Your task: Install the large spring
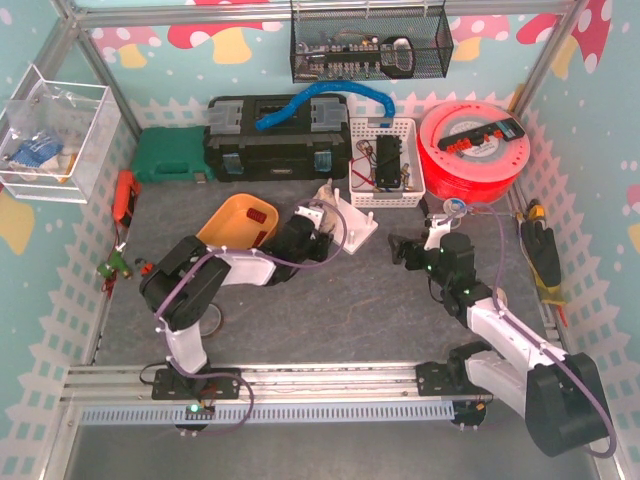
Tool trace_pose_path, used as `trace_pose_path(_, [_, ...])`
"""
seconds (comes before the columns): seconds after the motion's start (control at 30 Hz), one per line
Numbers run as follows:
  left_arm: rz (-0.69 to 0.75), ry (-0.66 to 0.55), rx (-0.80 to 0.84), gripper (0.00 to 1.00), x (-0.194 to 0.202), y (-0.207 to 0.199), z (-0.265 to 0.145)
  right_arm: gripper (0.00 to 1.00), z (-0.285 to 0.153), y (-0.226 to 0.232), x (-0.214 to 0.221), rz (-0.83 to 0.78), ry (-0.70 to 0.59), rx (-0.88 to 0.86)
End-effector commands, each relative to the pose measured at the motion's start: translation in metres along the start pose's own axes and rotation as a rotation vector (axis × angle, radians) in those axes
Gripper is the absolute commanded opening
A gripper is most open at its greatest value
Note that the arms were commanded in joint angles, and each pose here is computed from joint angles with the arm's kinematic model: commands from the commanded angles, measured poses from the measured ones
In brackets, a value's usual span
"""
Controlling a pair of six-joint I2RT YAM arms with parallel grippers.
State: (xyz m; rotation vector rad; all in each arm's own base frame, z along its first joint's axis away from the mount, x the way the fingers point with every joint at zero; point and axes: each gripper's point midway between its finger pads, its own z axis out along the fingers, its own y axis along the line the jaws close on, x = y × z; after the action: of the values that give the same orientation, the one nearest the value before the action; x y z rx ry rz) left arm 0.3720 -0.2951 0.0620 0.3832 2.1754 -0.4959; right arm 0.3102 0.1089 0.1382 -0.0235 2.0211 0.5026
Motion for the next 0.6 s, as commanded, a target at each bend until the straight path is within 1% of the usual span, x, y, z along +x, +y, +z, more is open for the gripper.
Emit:
trace_pose_path(0.0, [0.012,0.016,0.000,0.49,-0.001,-0.003,0.009,0.98,0.000,0.002,0.001,-0.021,-0.015,-0.009])
trace_pose_path(0.3, [0.022,0.033,-0.023,0.45,0.004,0.001,0.019,0.98,0.000,0.000,0.001,-0.026,-0.019,0.000])
trace_pose_path(0.37, [0.024,0.031,-0.029,0.43,0.004,0.002,0.020,0.98,0.000,0.000,0.000,-0.026,-0.020,0.002])
trace_pose_path(0.47, [0.030,0.027,-0.030,0.37,0.002,0.002,0.020,0.98,-0.001,0.000,-0.001,-0.028,-0.025,0.001])
trace_pose_path(0.57, [0.035,0.028,-0.028,0.24,0.001,0.001,0.020,0.98,-0.003,0.000,-0.002,-0.028,-0.033,0.006])
